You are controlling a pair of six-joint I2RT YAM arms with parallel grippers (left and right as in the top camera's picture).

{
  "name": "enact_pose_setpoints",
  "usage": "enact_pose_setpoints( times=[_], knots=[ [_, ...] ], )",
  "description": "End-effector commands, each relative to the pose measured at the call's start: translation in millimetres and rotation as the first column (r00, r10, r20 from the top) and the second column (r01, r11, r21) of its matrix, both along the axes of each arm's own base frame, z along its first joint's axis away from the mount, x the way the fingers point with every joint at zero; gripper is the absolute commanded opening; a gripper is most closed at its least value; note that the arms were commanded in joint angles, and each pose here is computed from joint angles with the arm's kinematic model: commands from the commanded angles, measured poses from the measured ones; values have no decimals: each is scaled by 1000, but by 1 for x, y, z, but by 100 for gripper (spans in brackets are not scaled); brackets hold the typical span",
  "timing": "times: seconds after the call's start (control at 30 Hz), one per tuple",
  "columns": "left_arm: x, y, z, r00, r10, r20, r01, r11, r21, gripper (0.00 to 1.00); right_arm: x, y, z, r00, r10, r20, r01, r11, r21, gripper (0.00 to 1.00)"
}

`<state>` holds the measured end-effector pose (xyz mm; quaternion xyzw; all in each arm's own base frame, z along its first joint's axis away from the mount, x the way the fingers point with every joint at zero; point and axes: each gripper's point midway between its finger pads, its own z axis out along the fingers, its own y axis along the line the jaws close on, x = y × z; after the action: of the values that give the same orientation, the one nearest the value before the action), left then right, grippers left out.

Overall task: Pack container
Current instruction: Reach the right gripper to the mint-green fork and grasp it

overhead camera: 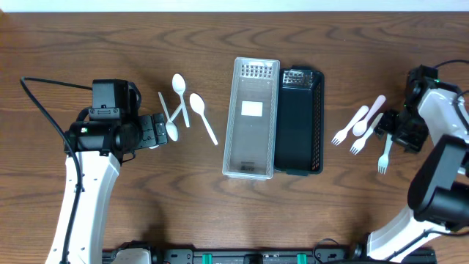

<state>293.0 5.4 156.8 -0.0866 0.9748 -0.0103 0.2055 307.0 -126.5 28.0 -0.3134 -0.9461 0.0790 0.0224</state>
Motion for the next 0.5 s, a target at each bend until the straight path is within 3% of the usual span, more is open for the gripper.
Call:
enact_pose_setpoints(
  times=[0.0,0.07,0.47],
  knots=[
    [3,5,6,1000,-1,13,1,1000,25,98,1,-6,-8,1000,-17,-21,17,1000,-12,64],
    [3,5,6,1000,-1,13,1,1000,25,98,3,-4,-15,1000,-17,-22,18,1000,8,59],
    [3,5,6,1000,-1,13,1,1000,25,98,3,-4,-37,1000,4,-13,-4,1000,14,58]
  ],
)
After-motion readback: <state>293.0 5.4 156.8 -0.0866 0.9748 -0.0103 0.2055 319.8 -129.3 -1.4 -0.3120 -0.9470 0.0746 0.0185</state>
